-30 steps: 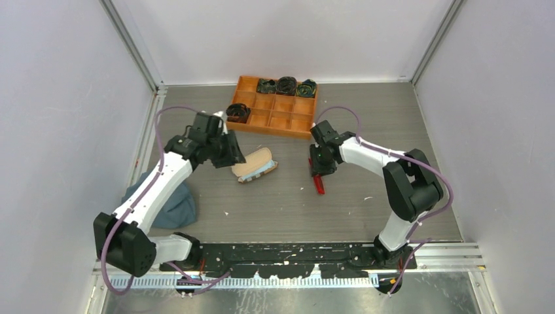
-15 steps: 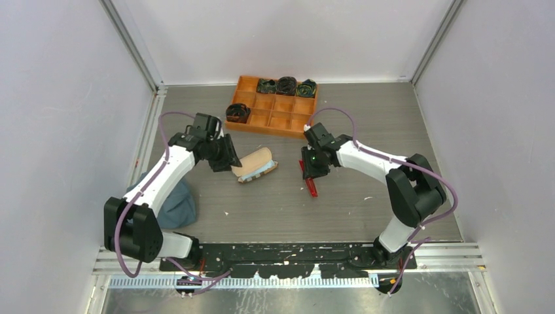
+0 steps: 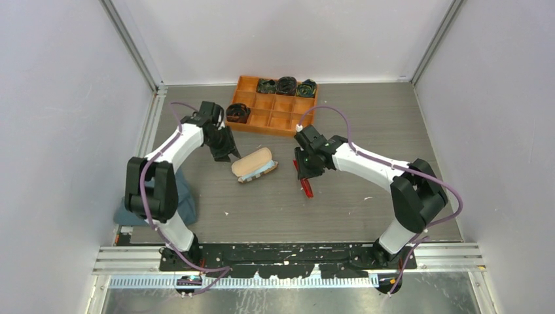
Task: Organize the sunglasses
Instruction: Adjust the sunglasses case at the center of the board.
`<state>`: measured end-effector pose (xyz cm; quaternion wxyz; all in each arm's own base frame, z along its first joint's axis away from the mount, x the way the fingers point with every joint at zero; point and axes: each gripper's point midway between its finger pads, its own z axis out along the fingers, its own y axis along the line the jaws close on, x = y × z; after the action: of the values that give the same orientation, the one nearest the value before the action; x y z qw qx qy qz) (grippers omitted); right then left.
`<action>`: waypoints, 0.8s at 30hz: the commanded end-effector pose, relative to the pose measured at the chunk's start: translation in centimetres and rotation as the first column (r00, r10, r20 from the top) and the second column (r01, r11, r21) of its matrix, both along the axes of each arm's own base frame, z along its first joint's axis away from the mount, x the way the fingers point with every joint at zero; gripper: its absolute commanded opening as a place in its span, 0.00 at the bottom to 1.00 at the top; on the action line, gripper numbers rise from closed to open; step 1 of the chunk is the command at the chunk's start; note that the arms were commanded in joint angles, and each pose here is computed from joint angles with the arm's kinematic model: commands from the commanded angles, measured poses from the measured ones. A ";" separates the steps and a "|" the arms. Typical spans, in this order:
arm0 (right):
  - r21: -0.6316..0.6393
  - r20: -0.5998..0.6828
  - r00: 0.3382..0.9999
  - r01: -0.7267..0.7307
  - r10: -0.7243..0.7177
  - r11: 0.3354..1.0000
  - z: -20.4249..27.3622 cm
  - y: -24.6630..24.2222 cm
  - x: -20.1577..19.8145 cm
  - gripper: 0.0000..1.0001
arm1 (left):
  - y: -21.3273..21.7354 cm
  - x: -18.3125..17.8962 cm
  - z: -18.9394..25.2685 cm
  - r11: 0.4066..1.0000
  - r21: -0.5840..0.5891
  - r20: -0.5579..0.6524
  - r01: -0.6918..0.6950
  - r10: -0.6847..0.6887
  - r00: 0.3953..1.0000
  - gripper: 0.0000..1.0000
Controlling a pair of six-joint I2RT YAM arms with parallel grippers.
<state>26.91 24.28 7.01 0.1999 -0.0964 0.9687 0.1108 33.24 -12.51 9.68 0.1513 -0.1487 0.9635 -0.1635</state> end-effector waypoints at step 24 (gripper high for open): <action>0.077 0.081 0.993 0.077 -0.083 0.994 4.1 0.0 0.6 0.37 | -1.3 0.8 4.1 0.977 0.086 0.198 0.193 -0.207 0.958 0.71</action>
<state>26.93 23.99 9.56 0.2270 -0.0624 0.9639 0.1246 31.12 -15.18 10.32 0.1596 -0.0631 0.9658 -0.1945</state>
